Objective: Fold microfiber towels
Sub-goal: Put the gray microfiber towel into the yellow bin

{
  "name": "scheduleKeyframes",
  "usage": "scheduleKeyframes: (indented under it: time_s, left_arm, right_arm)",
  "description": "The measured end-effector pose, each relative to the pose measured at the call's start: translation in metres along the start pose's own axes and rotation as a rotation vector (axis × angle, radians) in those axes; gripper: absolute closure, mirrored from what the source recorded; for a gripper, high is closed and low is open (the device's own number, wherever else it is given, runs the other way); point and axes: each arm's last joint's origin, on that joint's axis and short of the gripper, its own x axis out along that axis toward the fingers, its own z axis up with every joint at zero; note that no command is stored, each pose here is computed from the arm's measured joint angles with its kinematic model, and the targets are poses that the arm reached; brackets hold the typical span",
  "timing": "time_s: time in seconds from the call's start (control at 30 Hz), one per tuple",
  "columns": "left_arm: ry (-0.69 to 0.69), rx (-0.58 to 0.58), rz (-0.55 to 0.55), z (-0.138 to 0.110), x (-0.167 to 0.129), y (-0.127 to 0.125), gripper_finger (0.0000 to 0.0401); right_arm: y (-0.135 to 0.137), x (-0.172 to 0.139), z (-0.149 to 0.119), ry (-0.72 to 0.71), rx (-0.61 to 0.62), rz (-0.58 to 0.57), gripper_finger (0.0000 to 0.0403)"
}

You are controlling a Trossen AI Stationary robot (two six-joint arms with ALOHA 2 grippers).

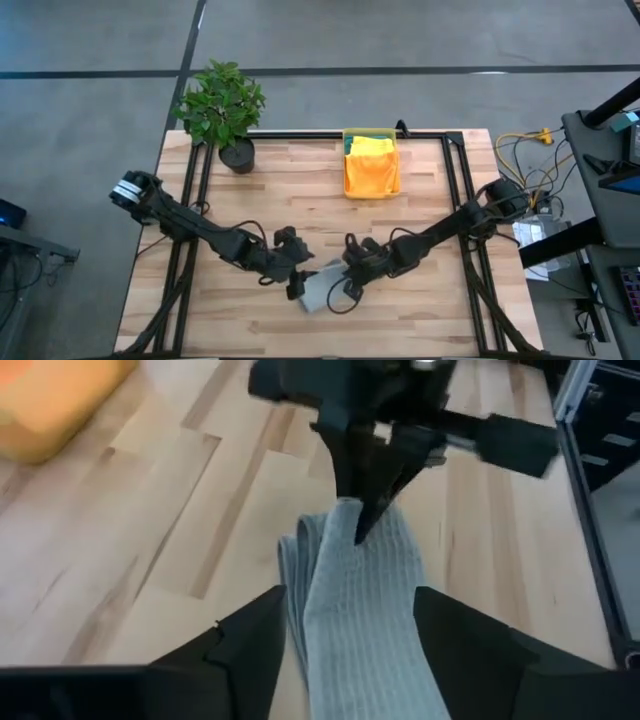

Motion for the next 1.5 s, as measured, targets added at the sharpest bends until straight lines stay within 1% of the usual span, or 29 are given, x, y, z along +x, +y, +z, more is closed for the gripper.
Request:
scheduleKeyframes:
  time_s: [0.13,0.2,0.37,0.47,0.57,0.63,0.73,0.93,1.07,1.17,1.27,1.43,1.5]
  left_arm:
    - [-0.002,-0.012,0.010,0.003,0.000,0.004,0.0178]
    - [-0.009,-0.018,0.007,0.004,-0.001,0.004,0.0175]
    - [-0.008,-0.020,0.007,0.004,-0.001,0.004,0.0175]
    - [-0.009,-0.020,0.006,0.004,-0.001,0.004,0.0175]
    - [-0.016,-0.031,0.001,0.006,-0.004,0.004,0.0175]
    - [-0.019,-0.048,-0.002,0.007,-0.005,0.004,0.0175]
    - [-0.017,-0.050,-0.006,0.007,-0.005,0.004,0.0175]
    - [-0.015,-0.052,-0.012,0.007,-0.006,0.004,0.0175]
    - [-0.014,-0.051,-0.013,0.007,-0.006,0.004,0.0175]
    - [-0.014,-0.052,-0.013,0.007,-0.006,0.004,0.0175]
    - [-0.014,-0.052,-0.013,0.007,-0.006,0.004,0.0175]
    - [-0.014,-0.055,-0.013,0.007,-0.006,0.004,0.0175]
    - [-0.013,-0.078,-0.013,0.007,-0.006,0.004,0.0175]
  right_arm:
    - [0.014,-0.013,0.018,-0.004,-0.165,-0.064,0.0390]
    - [0.020,-0.022,0.026,-0.002,-0.244,-0.102,0.0390]
    - [0.033,-0.047,0.049,0.001,-0.433,-0.137,0.0391]
    - [0.031,-0.062,0.064,0.028,-0.494,-0.171,0.0391]
    - [0.019,-0.078,0.079,0.051,-0.515,-0.202,0.0391]
    - [0.008,-0.091,0.090,0.061,-0.503,-0.191,0.0391]
    - [-0.010,-0.114,0.107,0.040,-0.461,-0.142,0.0391]
    - [-0.053,-0.159,0.135,-0.039,-0.333,-0.168,0.0391]
    - [-0.080,-0.176,0.151,-0.097,-0.220,-0.167,0.0391]
    - [-0.098,-0.179,0.160,-0.107,-0.141,-0.181,0.0391]
    - [-0.115,-0.175,0.171,-0.117,-0.067,-0.170,0.0392]
    - [-0.139,-0.158,0.190,-0.165,0.051,-0.113,0.0392]
    - [-0.148,-0.147,0.196,-0.177,0.100,-0.085,0.0392]
